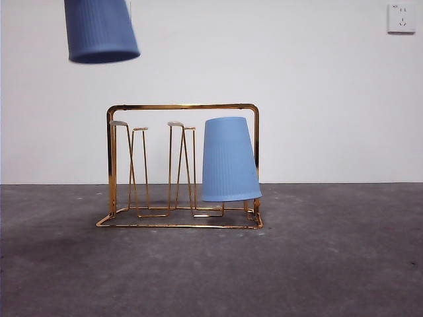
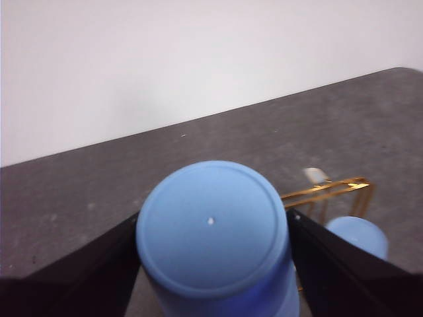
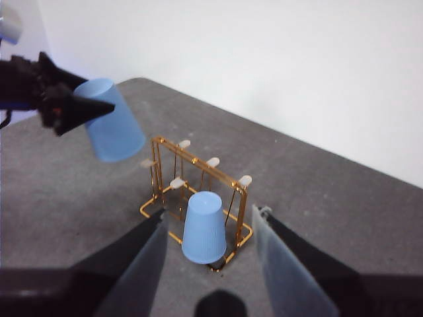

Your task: Pick up cup 1,put cup 1 in the cup rack,pick up cup 2,put cup 2 in the cup rack

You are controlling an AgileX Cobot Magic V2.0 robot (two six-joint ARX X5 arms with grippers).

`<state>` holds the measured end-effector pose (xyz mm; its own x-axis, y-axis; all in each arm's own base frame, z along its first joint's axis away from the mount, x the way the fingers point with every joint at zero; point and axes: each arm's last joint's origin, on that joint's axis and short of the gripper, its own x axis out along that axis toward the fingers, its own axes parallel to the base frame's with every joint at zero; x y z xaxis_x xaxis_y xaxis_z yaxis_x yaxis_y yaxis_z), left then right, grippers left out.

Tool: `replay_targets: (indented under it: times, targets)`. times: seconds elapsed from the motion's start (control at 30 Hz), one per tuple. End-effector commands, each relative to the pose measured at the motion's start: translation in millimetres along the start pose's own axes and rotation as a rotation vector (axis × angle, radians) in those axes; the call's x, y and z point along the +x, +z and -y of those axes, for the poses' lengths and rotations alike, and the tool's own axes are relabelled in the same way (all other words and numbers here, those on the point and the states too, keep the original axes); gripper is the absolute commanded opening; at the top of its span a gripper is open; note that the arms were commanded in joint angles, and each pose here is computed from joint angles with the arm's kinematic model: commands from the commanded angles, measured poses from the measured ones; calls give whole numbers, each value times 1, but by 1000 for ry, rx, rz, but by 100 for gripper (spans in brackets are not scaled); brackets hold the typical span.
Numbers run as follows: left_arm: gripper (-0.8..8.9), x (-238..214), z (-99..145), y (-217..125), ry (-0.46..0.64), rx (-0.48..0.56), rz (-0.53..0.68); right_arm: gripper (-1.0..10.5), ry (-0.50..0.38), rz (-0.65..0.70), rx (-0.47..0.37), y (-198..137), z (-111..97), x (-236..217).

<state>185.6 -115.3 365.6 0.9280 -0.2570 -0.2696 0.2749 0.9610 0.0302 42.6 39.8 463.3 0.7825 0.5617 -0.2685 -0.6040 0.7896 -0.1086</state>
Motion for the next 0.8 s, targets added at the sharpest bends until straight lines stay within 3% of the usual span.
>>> replay_targets:
  times: [0.03,0.8]
  targets:
    - [-8,15,-4,-2,-10,-1,-5,222,-1,-5,19,-1,0,0]
    - [-8,103,-7,-43,-3,0,-186,220,-5,-11,40,-1,0,0]
